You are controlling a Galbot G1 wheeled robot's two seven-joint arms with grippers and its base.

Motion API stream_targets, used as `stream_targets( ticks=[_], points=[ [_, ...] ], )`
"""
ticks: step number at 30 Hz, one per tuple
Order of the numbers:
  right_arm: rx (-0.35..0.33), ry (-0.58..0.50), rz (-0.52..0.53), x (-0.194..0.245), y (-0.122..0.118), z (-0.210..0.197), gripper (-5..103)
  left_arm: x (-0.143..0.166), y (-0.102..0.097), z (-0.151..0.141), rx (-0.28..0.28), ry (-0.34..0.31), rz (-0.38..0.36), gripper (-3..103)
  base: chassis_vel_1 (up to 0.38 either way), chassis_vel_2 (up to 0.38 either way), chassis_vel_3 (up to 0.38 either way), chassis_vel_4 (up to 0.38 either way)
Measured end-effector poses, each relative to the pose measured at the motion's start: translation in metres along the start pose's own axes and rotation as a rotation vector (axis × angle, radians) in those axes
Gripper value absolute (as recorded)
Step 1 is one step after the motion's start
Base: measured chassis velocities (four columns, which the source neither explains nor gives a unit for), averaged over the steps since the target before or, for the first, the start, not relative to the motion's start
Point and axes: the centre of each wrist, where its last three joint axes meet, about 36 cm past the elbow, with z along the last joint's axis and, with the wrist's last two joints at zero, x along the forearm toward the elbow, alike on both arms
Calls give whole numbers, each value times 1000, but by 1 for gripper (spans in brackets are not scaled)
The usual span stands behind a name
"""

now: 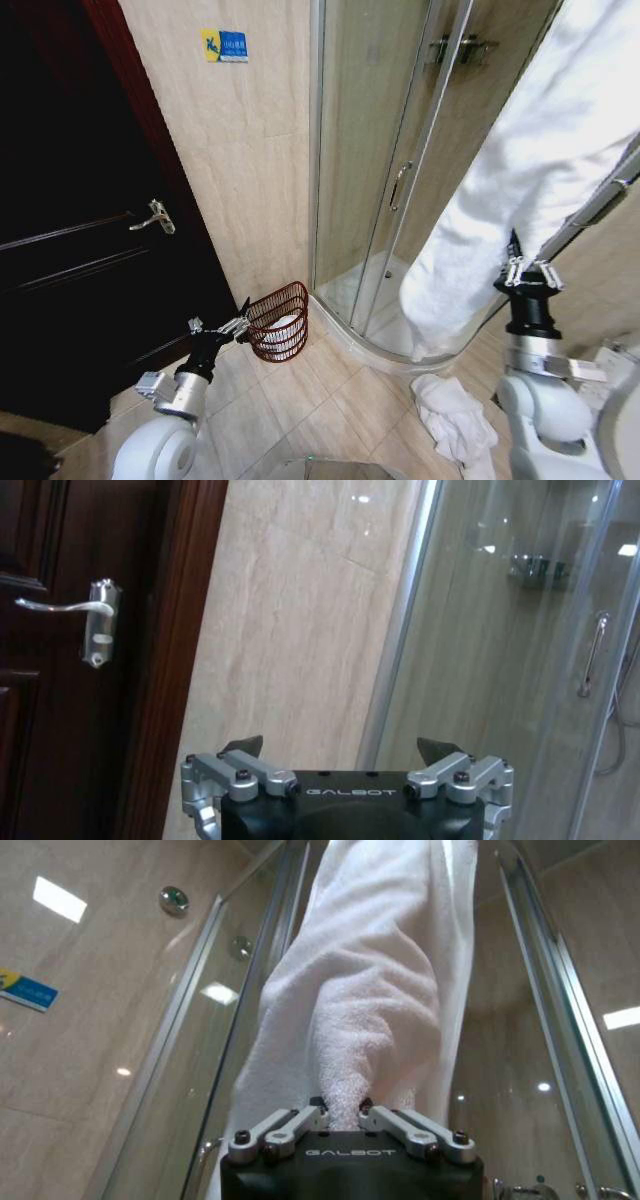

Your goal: Discard the used towel into the hamper.

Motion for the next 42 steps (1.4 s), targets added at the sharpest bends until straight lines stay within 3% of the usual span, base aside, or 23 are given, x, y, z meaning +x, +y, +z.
stream_targets(
  ticks=[6,10,14,24,39,42],
  points=[
    [2,1,-12,4,8,0,9,0,0,0,0,0,0,100,0,0,0,0],
    [40,-59,-13,-3,11,-21,9,0,0,0,0,0,0,100,0,0,0,0],
    [192,-134,15,-15,-3,-55,9,0,0,0,0,0,0,100,0,0,0,0],
    [315,-230,19,-26,-20,-91,9,0,0,0,0,0,0,100,0,0,0,0],
    [198,-192,6,-14,0,-85,9,0,0,0,0,0,0,100,0,0,0,0],
    [143,-173,9,-13,5,-78,9,0,0,0,0,0,0,100,0,0,0,0]
  ],
)
